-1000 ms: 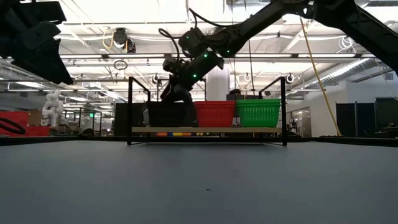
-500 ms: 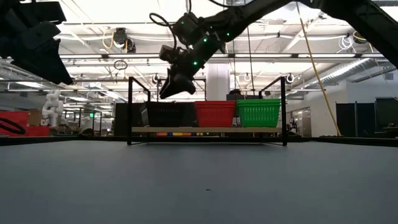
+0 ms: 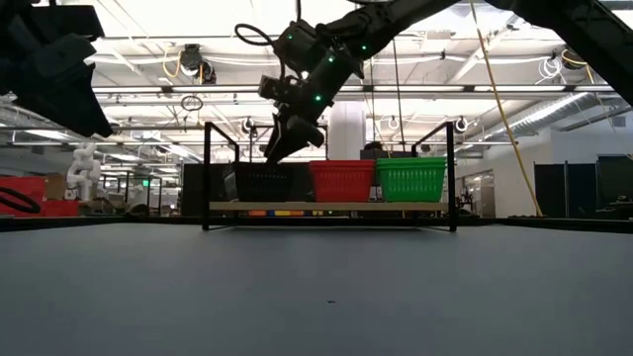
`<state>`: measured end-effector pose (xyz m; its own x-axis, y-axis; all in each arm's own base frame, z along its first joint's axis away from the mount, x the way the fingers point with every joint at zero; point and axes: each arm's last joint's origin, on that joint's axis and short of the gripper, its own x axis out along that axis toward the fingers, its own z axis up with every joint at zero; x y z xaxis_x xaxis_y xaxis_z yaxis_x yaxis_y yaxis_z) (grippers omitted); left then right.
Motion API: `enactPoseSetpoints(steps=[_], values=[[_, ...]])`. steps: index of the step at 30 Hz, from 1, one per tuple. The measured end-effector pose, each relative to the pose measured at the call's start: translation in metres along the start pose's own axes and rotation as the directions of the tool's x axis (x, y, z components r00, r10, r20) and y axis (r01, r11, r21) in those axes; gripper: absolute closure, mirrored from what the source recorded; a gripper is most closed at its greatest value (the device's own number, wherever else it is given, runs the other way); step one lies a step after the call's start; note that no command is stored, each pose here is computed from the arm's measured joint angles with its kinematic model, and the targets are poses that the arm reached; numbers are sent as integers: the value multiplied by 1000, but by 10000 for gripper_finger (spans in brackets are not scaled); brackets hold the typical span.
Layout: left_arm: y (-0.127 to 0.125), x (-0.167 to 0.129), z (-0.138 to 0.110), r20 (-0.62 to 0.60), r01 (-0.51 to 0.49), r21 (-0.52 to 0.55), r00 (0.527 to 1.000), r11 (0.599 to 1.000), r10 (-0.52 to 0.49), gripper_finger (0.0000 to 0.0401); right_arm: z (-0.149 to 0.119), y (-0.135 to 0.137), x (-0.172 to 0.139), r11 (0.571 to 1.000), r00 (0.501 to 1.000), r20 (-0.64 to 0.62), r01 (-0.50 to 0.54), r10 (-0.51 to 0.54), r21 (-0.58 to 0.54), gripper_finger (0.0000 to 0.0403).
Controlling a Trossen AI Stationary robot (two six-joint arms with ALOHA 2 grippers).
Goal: Stack baskets on shelf by color
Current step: Stack the black bin on top of the black bin on the shelf
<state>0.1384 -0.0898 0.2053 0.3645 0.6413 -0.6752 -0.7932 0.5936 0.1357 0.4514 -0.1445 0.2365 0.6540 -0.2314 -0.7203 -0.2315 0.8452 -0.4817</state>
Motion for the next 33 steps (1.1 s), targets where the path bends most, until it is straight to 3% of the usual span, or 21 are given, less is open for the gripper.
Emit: enactPoseSetpoints(steps=[6, 13, 33], values=[[0, 0, 0, 0, 0, 3, 1000, 1000, 0, 116, -8, -10, 7, 998, 998, 53, -18, 15, 62, 201], [0, 0, 0, -1, -1, 5, 1000, 1000, 1, 116, -16, -1, 19, 996, 996, 69, -53, 48, 72, 198], [0, 0, 0, -1, -2, 3, 1000, 1000, 2, 116, -16, 8, 21, 953, 996, 58, -83, 69, 290, 349]])
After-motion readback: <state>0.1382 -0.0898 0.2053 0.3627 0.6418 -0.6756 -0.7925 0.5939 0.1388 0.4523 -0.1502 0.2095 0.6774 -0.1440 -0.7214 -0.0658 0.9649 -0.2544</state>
